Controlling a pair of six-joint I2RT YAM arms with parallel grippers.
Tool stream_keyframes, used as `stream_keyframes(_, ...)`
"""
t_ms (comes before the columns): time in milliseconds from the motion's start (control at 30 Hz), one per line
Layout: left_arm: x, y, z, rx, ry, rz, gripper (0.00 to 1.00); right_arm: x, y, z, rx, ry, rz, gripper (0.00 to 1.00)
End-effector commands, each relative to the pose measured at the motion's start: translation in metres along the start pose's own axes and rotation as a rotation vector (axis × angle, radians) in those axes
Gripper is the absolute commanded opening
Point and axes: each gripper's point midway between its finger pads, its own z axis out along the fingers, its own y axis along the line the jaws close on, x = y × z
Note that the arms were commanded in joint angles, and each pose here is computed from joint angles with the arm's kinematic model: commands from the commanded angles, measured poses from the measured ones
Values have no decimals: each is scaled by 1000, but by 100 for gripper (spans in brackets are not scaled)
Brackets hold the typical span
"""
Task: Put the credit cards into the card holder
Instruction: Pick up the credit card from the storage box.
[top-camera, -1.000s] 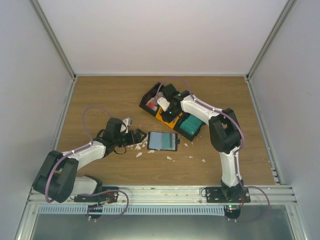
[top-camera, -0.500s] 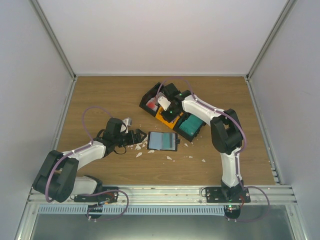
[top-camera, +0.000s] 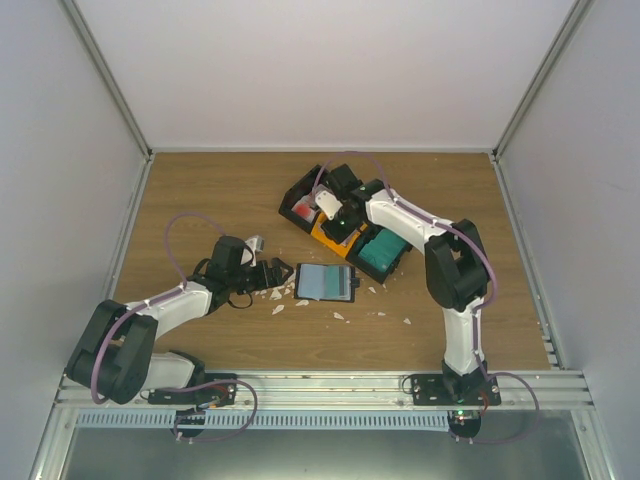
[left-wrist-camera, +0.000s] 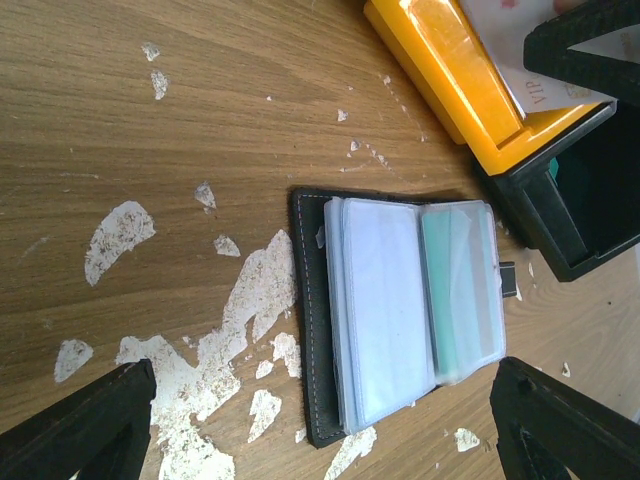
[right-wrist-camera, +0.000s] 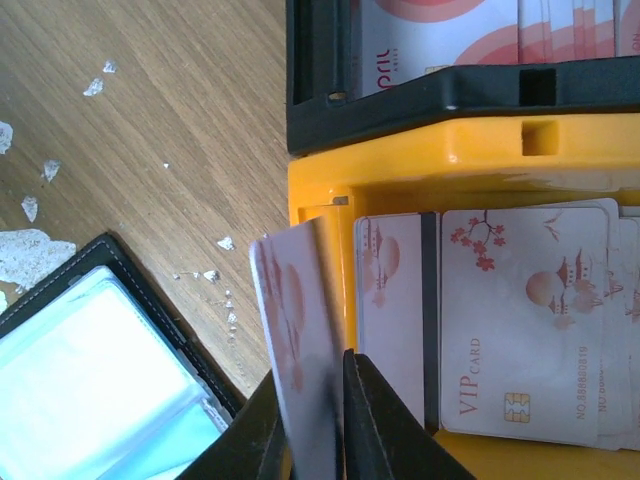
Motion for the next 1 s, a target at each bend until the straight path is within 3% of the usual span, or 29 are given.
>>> stream_keyframes(0, -17, -11, 0, 40, -48, 35, 92, 1, 5, -10, -14, -14, 1, 12)
stream_keyframes(200, -17, -12, -1, 42, -50, 36, 92, -4, -8, -13, 60, -29, 20, 1)
stream_keyframes(400, -18, -13, -1, 47, -51, 37, 92, -32, -20, -46, 152, -164, 38, 1)
stream_keyframes(700, -26, -36, -9, 131, -71, 69, 92, -38, 17, -113, 28, -427, 115, 0)
stream_keyframes(967, -40, -100, -52, 403, -177, 175, 99, -16, 77, -162, -285, -710, 227, 1)
